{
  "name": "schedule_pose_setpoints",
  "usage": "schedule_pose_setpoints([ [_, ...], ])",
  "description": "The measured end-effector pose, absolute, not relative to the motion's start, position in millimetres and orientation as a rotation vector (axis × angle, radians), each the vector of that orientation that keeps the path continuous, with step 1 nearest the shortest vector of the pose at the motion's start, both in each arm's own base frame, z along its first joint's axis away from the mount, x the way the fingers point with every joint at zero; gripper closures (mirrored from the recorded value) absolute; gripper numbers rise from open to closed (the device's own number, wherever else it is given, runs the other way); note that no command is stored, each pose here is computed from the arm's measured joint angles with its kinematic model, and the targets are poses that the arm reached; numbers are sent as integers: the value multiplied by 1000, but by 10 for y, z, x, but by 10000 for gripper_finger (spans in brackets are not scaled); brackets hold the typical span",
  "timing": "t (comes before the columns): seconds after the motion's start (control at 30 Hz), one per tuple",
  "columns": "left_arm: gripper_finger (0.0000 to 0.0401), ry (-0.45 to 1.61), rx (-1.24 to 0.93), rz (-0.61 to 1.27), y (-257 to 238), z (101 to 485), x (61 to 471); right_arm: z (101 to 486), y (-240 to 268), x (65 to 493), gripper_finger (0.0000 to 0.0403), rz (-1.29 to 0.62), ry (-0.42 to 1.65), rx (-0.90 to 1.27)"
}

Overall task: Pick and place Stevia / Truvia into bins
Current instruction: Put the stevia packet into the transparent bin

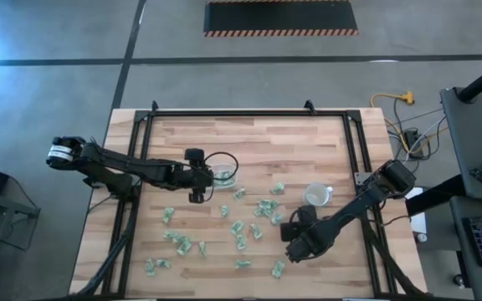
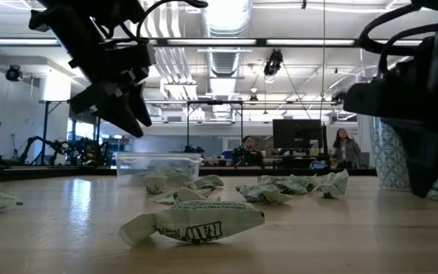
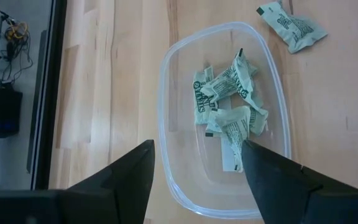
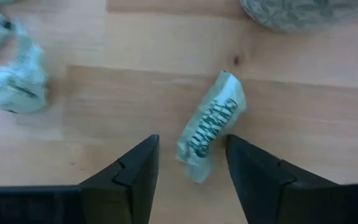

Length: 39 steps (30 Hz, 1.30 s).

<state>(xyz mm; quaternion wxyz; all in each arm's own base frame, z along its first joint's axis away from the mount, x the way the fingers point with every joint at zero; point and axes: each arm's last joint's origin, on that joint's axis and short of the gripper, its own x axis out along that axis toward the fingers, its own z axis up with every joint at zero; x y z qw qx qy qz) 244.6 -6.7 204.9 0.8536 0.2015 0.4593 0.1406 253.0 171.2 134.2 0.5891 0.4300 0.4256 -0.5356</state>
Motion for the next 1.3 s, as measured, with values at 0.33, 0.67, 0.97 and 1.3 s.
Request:
schedule_pose_setpoints([
  [0.33, 177, 965, 423, 296, -68, 2050, 2447, 1356, 1730, 2546, 346, -1185, 1050, 955],
  [0.67, 177, 929, 368, 318, -70, 2149, 2374, 1583, 1878, 2861, 391, -784, 924, 695],
  [0.97, 177, 806, 234, 285, -105, 2414, 2187, 1929, 1860, 3162, 391, -523, 903, 289],
  [1.3, 177, 791, 57, 67, -378, 2340, 2022, 2105, 1262, 3601, 391, -444, 891, -105],
])
